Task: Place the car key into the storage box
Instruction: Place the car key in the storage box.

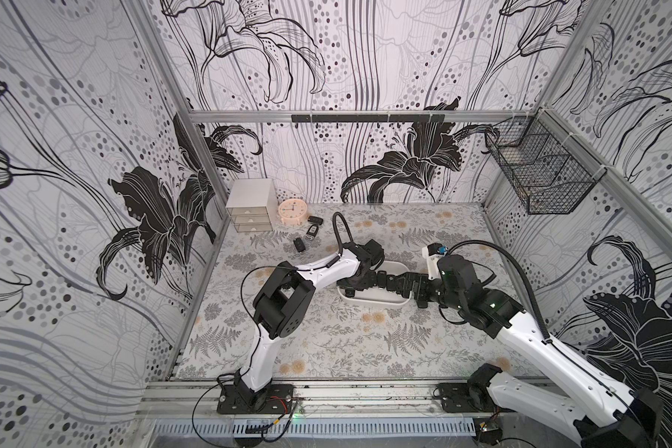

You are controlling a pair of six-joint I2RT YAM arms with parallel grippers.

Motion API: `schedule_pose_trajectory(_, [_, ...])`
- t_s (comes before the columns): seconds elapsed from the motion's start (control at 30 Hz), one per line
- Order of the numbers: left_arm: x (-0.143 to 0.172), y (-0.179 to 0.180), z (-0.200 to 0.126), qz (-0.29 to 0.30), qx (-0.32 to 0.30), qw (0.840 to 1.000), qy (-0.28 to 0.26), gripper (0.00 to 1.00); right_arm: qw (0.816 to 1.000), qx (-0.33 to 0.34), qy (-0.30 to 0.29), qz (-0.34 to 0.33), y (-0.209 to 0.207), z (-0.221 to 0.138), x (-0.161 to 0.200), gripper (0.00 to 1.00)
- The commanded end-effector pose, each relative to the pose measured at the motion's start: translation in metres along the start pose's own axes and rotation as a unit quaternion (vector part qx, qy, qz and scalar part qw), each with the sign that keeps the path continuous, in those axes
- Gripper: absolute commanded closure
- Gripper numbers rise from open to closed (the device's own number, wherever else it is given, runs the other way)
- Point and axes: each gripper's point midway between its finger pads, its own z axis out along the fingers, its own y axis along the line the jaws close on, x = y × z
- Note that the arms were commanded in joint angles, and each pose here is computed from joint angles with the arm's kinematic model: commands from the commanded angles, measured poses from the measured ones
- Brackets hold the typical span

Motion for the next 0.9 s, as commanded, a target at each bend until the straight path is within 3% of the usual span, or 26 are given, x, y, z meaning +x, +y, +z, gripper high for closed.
schedule_pose_trajectory(0.0, [-0.007,-0.005,-0.007,-0.009,0.010,1.000,-0.012,0.75,1.000,-0.001,-0.001,-0.009,-0.001,0.001,0.000,0.00])
schedule_pose_trajectory(0.43, [-0.022,-0.002,0.018,-0.019,0.014,1.000,0.000,0.76,1.000,0.003,-0.003,-0.012,-0.003,0.000,-0.003,0.00])
schedule_pose_trajectory(0.87, [-0.029,-0.018,0.010,-0.006,0.055,0.998,-0.009,0.76,1.000,0.007,0.000,-0.007,-0.008,0.004,-0.003,0.00])
